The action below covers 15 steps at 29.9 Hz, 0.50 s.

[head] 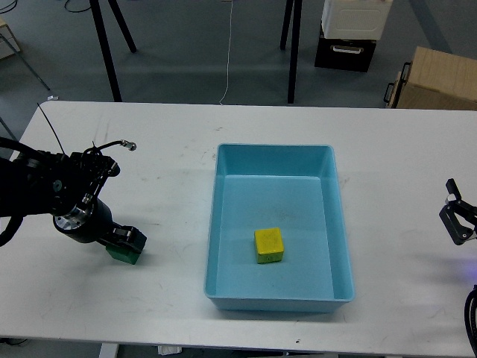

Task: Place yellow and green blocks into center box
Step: 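Close the left gripper on the green cube, then lift the green cube and carry it over the blue bin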

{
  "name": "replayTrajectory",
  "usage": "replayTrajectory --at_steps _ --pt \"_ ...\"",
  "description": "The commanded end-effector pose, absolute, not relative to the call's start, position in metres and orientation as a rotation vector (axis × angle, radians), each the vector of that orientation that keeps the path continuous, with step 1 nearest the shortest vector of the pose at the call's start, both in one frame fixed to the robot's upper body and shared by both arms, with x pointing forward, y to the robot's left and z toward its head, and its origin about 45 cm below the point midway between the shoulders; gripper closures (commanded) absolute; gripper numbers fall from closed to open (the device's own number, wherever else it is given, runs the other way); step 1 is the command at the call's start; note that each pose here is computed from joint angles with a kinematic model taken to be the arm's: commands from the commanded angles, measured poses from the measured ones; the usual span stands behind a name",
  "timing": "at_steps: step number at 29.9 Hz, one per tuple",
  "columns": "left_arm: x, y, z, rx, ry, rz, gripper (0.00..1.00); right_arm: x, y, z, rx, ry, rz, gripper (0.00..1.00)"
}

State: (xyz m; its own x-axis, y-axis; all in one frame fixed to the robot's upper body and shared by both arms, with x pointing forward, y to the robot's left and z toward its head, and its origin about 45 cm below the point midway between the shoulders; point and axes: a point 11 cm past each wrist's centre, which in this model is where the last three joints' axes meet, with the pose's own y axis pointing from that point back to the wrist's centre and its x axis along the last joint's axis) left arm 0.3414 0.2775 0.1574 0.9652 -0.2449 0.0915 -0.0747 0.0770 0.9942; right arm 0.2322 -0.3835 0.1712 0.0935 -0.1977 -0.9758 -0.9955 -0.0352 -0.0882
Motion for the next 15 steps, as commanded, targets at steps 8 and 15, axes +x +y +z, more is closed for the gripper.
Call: replayTrajectory --at_steps 8,15 --pt "0.366 0.266 0.202 1.488 -0.351 -0.063 1.00 0.229 -0.384 0.169 -1.411 1.278 1.063 0.00" --pt "0.397 0.171 0.296 1.368 -0.591 -0.037 1.00 0.230 -0.383 0.169 -1.414 1.278 1.066 0.00"
